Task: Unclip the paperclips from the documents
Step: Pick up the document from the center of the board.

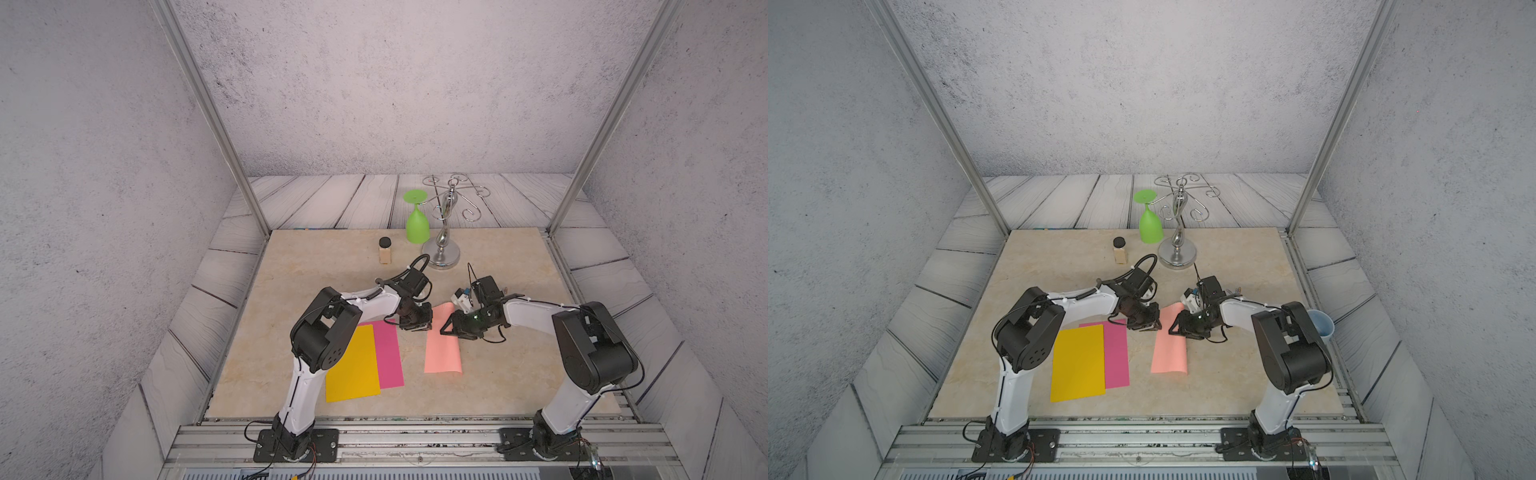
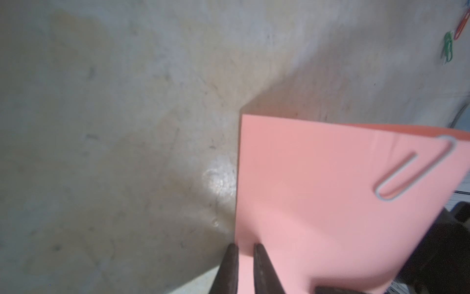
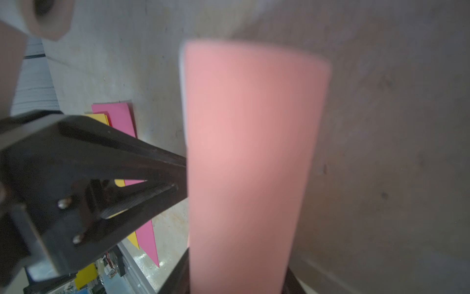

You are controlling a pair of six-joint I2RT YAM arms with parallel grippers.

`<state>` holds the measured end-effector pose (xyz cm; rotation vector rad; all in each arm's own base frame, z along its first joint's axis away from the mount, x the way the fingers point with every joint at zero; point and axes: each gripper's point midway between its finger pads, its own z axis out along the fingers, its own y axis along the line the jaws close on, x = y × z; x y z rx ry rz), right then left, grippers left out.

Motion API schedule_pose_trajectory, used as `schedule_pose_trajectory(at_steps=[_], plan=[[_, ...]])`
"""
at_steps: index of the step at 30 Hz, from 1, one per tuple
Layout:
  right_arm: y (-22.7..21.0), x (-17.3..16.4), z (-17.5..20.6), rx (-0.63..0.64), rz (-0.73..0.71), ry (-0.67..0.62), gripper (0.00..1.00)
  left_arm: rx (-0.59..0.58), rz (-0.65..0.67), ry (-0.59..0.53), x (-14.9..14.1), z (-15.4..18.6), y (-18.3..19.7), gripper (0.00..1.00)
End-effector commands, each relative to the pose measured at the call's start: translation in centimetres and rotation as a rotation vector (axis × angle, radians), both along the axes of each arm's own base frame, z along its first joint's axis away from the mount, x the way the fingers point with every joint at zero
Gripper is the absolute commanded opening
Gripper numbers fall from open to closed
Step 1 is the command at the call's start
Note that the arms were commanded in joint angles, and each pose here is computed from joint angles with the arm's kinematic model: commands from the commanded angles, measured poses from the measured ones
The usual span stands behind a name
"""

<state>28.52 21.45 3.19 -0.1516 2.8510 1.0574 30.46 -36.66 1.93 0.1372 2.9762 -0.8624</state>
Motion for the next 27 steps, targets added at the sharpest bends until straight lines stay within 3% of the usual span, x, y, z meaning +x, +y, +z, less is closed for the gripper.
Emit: schedule_pose_trajectory(at_steps=[1, 9, 15, 20, 27], plan=[[0.0, -0.3, 0.2, -0.001, -0.002, 0.008, 0.41, 0.060, 0.015, 0.030, -1.0, -1.3, 1.4, 0.18], [-0.1, 0.5, 3.1, 0.092, -0.023, -0.017, 0.33, 0.035, 0.050, -0.048, 0.3, 2.2, 3.4, 0.19], [-0.8, 1.0, 6.2, 0.183, -0.035, -0.051, 0.32, -0.025, 0.057, -0.130, 1.5, 5.8, 4.8, 0.33], [-1.5, 1.0, 8.8, 0.267, -0.034, -0.081, 0.32, -0.155, 0.037, -0.207, 2.2, 8.9, 4.5, 0.46], [-0.8, 0.4, 12.2, 0.406, 0.012, -0.109, 0.32, -0.367, -0.019, -0.318, 2.6, 13.7, 2.9, 0.54]])
